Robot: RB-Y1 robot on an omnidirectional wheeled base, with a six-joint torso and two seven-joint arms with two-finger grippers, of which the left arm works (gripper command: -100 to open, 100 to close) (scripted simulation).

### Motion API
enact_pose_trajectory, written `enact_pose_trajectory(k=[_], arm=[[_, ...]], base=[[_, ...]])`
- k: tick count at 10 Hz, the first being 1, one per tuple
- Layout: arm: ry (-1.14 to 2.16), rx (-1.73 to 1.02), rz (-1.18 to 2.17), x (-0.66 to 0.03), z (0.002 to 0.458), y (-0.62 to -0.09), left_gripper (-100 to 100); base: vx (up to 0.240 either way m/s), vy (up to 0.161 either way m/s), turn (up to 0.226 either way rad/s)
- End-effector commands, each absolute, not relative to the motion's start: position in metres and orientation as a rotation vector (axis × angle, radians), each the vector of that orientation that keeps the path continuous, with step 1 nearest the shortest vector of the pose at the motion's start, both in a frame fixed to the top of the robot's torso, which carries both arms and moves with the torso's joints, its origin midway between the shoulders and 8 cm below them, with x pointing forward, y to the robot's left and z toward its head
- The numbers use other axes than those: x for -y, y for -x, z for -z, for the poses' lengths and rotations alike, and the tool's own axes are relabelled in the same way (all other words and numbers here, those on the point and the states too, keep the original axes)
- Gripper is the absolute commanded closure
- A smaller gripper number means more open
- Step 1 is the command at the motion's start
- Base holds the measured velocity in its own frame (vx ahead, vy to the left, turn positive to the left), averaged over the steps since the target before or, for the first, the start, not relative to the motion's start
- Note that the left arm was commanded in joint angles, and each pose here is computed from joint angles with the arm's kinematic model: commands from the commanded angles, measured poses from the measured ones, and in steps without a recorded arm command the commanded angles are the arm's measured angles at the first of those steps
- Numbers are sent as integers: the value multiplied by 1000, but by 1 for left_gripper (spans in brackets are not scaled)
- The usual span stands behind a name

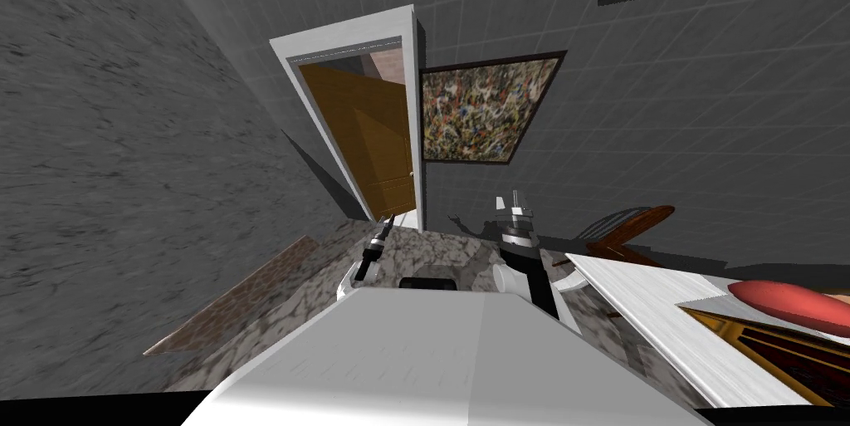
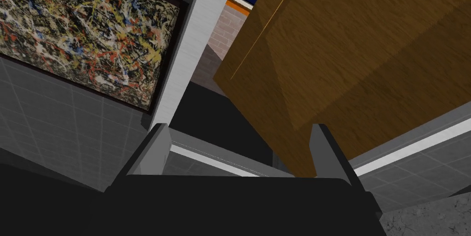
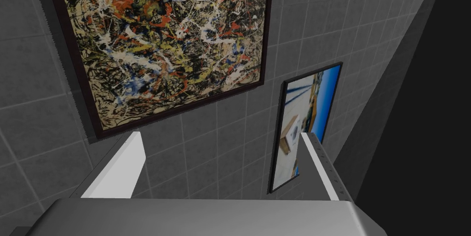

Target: Push the door open

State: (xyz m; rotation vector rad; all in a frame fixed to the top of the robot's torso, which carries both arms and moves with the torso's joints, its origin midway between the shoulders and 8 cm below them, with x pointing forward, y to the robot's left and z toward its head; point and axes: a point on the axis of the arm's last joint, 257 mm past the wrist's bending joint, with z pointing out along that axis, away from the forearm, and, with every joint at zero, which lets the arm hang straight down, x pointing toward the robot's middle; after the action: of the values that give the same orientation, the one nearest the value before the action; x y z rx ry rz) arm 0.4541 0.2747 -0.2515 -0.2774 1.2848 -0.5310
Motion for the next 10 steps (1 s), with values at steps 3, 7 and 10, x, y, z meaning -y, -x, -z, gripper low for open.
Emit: enact_pose_trajectory(k=[3, 7, 10], arm=[[230, -1328, 467, -279, 272, -455, -100], [179, -1372, 403, -284, 294, -456, -100], [141, -1403, 356, -287, 310, -455, -100]], base=[[104, -25, -5], [96, -19, -5], [102, -26, -5]])
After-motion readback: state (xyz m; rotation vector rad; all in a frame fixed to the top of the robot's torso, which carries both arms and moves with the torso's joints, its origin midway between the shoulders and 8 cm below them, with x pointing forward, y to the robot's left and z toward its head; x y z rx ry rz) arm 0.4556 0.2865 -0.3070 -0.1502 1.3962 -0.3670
